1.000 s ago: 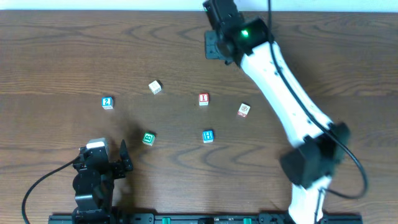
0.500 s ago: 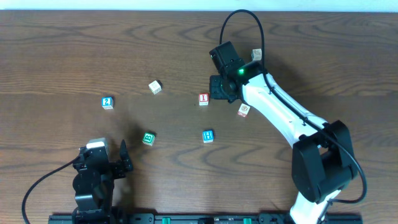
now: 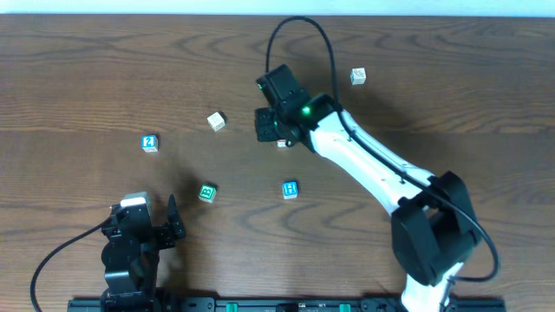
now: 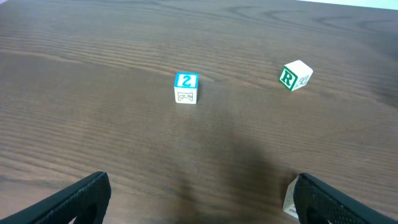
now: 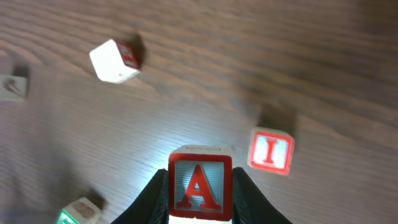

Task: Spell out Ai2
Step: 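Carry the A block down beside the left side of the I block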

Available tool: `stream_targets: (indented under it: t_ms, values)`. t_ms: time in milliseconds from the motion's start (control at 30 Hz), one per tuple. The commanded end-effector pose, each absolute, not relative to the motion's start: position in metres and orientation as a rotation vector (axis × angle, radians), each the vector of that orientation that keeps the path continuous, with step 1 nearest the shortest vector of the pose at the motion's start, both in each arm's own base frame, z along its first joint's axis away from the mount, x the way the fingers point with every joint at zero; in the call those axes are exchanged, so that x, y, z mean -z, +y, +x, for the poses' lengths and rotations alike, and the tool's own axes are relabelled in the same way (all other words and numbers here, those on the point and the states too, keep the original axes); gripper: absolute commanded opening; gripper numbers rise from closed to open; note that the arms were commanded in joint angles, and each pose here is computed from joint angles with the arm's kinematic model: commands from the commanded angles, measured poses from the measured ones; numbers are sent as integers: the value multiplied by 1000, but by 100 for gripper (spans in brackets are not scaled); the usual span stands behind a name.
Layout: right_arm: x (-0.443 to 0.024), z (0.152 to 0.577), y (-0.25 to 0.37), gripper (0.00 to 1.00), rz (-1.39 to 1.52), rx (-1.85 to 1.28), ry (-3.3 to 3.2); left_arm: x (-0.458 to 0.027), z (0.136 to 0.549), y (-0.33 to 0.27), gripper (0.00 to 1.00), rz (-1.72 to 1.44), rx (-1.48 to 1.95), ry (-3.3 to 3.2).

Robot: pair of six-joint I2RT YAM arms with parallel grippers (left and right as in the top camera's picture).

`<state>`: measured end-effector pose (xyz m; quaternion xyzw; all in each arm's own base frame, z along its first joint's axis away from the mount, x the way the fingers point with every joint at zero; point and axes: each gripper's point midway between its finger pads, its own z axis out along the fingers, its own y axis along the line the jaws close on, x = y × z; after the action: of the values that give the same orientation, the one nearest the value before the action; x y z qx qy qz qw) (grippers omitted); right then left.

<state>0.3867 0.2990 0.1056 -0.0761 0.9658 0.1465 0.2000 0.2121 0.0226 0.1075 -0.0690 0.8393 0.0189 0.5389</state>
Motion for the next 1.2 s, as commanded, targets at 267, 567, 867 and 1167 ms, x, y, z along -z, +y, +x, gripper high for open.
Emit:
stream_targets:
  t_ms: [267,567,867,1167]
  values:
    - [-68,398,306,1,-162,-253,2792,-101,212,25,95,-174,-58,2005]
    - [-56,392,309,1,-190,-196,2803,-101,212,25,95,-174,-58,2005]
    - [-48,396,301,1,-177,-133,2798,-101,212,25,95,-174,-58,2005]
    - [-37,395,304,1,-179,-138,2813,-101,212,25,96,-174,-58,2005]
